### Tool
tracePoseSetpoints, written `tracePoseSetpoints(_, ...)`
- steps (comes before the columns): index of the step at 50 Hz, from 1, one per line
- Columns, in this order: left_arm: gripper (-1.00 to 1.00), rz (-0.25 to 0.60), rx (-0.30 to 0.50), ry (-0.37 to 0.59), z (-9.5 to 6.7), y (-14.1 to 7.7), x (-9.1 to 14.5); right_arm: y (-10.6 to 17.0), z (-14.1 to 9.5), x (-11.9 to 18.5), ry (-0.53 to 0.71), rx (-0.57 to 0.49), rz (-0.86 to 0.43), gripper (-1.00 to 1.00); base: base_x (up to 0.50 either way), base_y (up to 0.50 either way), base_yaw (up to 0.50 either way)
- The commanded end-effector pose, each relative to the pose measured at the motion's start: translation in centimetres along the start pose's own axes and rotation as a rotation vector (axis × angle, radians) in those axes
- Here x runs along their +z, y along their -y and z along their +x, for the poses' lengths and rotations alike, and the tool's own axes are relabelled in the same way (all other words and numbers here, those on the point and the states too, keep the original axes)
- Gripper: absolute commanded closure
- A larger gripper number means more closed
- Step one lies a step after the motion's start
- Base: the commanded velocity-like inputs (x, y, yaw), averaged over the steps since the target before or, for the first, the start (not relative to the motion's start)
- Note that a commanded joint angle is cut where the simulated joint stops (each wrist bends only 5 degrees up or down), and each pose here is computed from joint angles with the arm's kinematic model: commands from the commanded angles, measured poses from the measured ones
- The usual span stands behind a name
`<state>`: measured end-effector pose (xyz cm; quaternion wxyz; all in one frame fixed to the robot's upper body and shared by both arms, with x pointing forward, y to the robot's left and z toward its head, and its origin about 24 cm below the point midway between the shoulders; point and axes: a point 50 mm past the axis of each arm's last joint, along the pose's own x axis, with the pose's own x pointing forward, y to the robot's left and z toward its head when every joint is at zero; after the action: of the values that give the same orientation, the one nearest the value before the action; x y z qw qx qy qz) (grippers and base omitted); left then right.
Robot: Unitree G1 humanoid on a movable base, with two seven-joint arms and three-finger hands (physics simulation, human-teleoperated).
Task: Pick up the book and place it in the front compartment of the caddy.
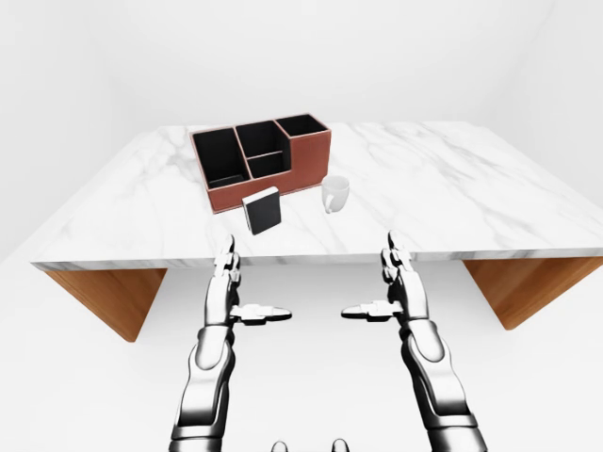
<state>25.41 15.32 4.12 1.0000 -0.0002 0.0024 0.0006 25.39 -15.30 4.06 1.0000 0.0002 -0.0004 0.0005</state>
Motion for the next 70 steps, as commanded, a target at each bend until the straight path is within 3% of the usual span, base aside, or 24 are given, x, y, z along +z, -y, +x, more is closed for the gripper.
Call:
tracePoseSetpoints(1,-1.0,0.001,0.003,-0.01,0.1,-0.7,0.0,0.7,0.1,-0.3,-0.003,0.001,-0.001,-1.0,0.0,0.0,0.0)
tracePoseSetpoints(11,-1.0,0.002,-0.005,-0.001,-0.1,-0.6,1.1,0.6,-0.2,0.0,-0.004,0.007,0.002,-1.0,0.0,0.0,0.0)
tracePoseSetpoints(16,-1.0,0.001,-0.009,0.069,-0.6,-0.6,2.7,0.6,-0.4,0.7,0.004,0.011,-0.001,-1.0,0.0,0.0,0.0)
tracePoseSetpoints(20,-1.0,-0.001,-0.01,0.049,-0.4,-0.7,2.2,0.6,-0.4,0.8,0.003,0.007,-0.002,-1.0,0.0,0.0,0.0)
tracePoseSetpoints(26,-1.0,0.004,-0.007,0.146,-0.8,-0.9,4.5,0.9,-0.5,1.3,0.006,-0.002,-0.004,-1.0,0.0,0.0,0.0)
tracePoseSetpoints(41,-1.0,0.008,-0.01,0.267,-1.5,-1.2,7.3,1.1,-1.6,6.3,0.216,-0.009,-0.021,-1.0,0.0,0.0,0.0)
tracePoseSetpoints(43,-1.0,0.009,-0.012,0.32,-1.8,-1.2,8.5,1.2,-1.8,6.7,0.235,-0.012,-0.022,-1.0,0.0,0.0,0.0)
tracePoseSetpoints(63,-1.0,0.013,-0.019,0.363,-2.1,-1.2,9.4,1.4,-2.8,9.1,0.341,0.002,-0.016,-1.0,0.0,0.0,0.0)
tracePoseSetpoints(70,-1.0,0.013,-0.019,0.365,-2.2,-1.2,9.5,1.3,-3.2,9.9,0.379,0.015,-0.026,-1.0,0.0,0.47,0.0)
